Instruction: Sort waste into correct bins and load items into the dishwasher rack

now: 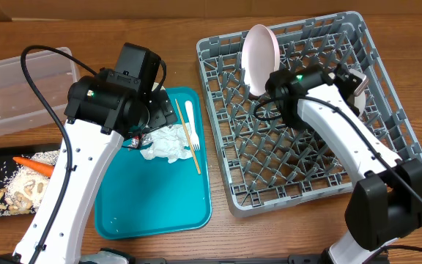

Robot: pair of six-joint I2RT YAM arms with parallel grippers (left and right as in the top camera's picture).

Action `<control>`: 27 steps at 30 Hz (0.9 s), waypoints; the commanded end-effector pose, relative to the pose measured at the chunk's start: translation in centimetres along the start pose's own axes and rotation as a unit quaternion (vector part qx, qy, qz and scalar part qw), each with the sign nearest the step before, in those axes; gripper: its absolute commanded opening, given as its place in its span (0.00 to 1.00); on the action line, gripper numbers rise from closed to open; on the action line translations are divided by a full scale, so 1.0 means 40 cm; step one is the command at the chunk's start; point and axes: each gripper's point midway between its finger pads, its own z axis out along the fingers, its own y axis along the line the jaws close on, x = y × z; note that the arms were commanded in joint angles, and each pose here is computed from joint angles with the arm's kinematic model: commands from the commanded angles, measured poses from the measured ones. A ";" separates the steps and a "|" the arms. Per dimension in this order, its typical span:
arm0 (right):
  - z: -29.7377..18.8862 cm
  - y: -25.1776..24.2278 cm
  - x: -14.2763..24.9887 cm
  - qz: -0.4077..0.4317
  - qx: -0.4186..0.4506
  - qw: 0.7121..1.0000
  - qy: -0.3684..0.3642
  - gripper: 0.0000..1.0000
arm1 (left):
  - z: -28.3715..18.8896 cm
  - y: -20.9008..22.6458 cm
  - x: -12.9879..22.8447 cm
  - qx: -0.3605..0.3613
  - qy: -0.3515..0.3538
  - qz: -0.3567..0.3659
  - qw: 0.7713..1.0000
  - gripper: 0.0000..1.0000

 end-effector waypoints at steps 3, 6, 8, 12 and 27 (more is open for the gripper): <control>-0.004 -0.017 -0.033 0.025 0.004 0.999 -0.033 0.04 | 0.007 0.007 -0.007 -0.009 -0.002 0.000 1.000 1.00; -0.003 -0.015 -0.028 0.023 0.004 0.999 -0.028 0.04 | 0.007 0.007 -0.007 -0.008 -0.002 0.000 1.000 1.00; -0.001 -0.012 -0.022 0.021 0.003 1.000 -0.023 0.04 | 0.007 0.007 -0.007 -0.009 -0.002 0.000 1.000 1.00; 0.003 -0.006 0.001 0.010 0.005 1.000 -0.010 0.04 | 0.007 0.006 -0.007 -0.008 -0.002 0.000 1.000 1.00; -0.022 0.029 0.071 -0.018 -0.017 1.000 0.007 0.04 | 0.007 0.006 -0.007 -0.008 -0.002 0.000 1.000 1.00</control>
